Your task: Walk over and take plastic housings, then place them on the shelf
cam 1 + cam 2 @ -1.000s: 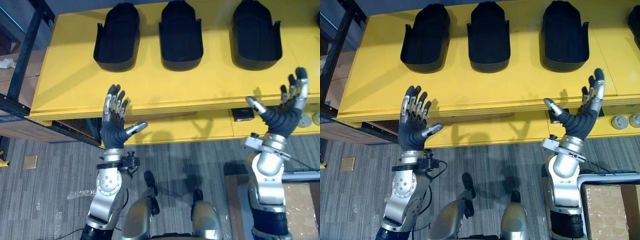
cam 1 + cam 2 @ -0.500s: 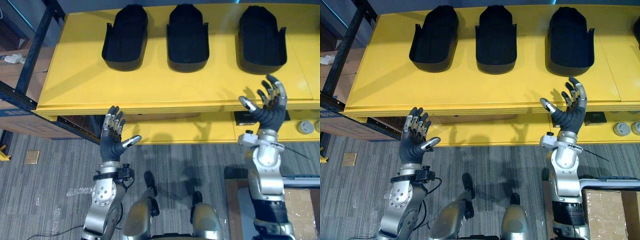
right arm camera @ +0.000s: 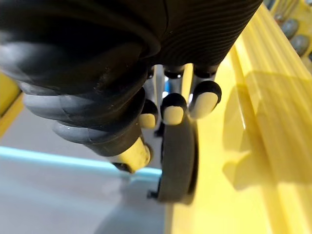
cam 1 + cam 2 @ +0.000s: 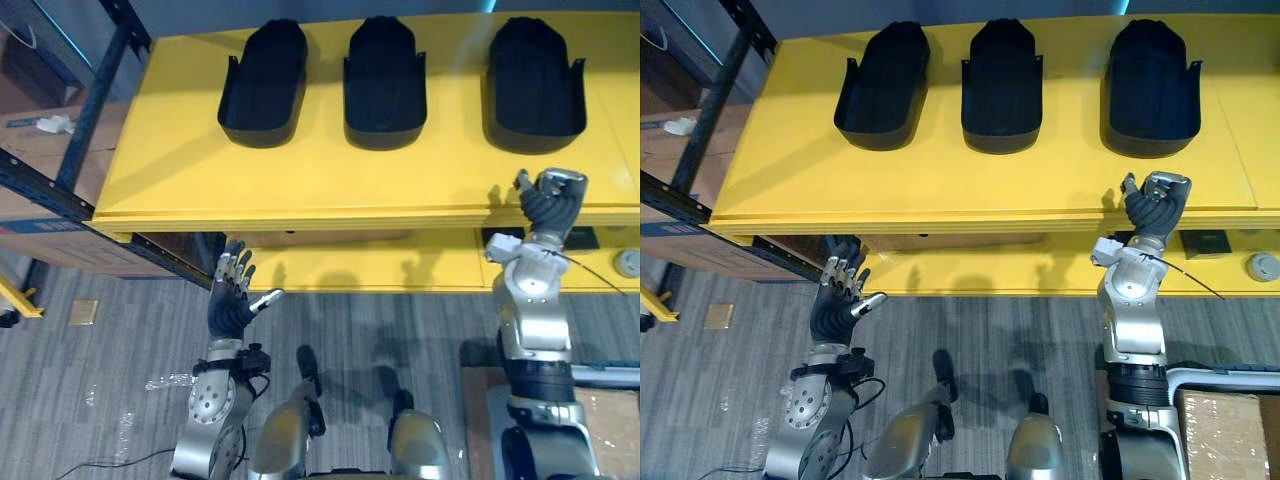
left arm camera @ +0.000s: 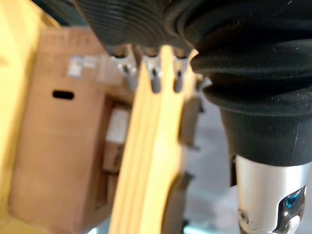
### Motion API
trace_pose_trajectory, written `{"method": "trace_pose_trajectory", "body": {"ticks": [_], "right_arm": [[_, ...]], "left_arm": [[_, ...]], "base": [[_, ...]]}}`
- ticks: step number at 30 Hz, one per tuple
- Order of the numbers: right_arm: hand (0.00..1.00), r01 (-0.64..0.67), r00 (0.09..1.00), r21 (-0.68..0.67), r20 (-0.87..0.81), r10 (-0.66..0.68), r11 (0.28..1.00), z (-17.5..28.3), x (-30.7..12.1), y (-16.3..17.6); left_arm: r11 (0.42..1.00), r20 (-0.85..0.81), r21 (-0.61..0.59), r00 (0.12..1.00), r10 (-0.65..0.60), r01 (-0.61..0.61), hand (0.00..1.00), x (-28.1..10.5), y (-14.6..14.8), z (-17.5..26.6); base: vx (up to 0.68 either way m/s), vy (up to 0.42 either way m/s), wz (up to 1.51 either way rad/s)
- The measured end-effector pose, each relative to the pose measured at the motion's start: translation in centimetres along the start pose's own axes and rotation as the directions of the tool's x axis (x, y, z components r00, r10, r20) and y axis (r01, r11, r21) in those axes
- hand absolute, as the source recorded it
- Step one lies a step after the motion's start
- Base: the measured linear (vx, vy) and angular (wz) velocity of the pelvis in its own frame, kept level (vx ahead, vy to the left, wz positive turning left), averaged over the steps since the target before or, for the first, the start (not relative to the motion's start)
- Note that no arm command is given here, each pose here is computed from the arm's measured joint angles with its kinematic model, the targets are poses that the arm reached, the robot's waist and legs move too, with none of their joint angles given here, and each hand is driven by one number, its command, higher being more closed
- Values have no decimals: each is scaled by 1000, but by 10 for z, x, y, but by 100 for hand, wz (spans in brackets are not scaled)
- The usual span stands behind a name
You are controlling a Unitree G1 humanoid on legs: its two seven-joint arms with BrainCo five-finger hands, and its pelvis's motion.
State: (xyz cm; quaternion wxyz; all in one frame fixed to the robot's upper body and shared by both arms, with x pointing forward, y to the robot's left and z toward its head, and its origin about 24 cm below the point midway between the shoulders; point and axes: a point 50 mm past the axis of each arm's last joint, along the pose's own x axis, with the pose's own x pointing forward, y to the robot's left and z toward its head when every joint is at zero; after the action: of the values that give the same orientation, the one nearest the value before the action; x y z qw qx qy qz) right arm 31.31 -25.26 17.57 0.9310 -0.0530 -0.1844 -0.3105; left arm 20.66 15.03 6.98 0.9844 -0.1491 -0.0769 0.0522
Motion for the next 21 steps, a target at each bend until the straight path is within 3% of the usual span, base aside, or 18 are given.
{"method": "trace_pose_trajectory", "body": {"ticks": [6,10,21], "right_arm": [[100,-131,990,-48,47,133,990,13,16,7],[100,-217,976,-111,-33,215,970,0,21,16],[100,-216,968,-156,-164,190,964,-5,64,15]], "left_arm": [[999,-17,-30,1000,21,-22,0,-5,2,-6],[998,-46,-54,999,17,-20,0,-11,2,-10],[997,-109,-73,994,-15,7,0,-15,-10,-24]], "base": [[-2,-7,4],[-3,-6,1],[2,-2,6]]}}
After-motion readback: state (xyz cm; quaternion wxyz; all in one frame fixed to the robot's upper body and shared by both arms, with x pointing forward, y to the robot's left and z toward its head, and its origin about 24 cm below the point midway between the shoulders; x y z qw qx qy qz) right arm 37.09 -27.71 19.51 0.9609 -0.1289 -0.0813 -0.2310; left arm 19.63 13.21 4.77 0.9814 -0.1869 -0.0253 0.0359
